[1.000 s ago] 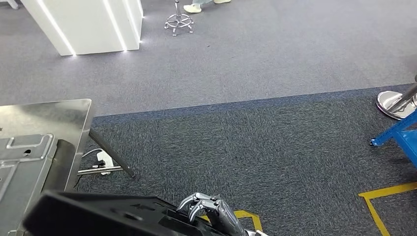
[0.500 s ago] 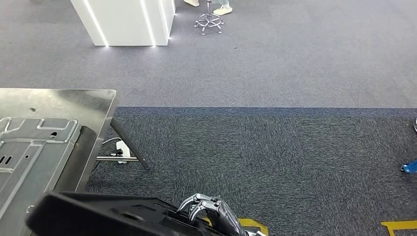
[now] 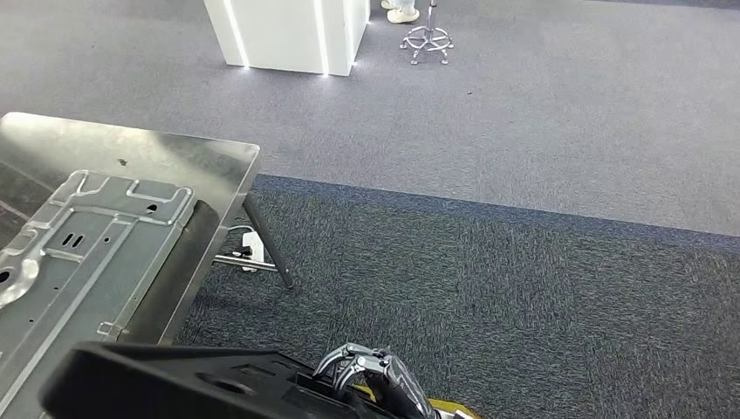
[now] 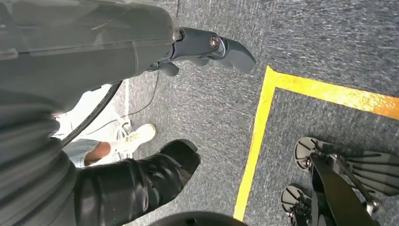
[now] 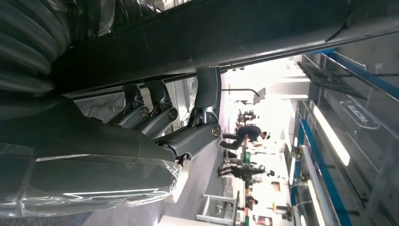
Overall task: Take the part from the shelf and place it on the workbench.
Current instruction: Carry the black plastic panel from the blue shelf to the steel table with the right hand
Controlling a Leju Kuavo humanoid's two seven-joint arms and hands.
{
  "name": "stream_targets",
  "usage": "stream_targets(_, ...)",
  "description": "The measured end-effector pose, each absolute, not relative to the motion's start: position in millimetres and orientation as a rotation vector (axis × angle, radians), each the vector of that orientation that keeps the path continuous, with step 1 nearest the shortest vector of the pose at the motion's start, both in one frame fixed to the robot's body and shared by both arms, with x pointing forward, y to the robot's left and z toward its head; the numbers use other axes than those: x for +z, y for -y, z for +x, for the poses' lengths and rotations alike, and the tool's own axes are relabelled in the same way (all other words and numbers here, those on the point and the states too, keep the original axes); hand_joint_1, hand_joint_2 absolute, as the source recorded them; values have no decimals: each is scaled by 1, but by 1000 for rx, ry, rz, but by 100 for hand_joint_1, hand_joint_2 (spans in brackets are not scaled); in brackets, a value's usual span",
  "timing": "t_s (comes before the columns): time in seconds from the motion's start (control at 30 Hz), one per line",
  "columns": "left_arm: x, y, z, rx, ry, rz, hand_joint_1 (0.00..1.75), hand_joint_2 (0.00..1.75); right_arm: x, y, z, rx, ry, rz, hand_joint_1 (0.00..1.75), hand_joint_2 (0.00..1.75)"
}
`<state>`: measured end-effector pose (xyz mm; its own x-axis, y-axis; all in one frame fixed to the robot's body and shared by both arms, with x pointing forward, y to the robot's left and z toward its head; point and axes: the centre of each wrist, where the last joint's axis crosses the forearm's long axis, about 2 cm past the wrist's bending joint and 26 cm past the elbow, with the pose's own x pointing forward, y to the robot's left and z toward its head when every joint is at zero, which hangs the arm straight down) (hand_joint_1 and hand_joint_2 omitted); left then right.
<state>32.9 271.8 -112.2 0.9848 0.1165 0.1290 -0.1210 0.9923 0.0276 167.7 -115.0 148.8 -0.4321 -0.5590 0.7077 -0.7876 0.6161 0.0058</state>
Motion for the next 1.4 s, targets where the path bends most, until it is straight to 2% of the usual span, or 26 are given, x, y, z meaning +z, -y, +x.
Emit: stream_targets(1.4, -112, -269, 34, 106, 129, 33, 0, 175, 148, 121, 161, 429, 2161, 1029, 175, 175)
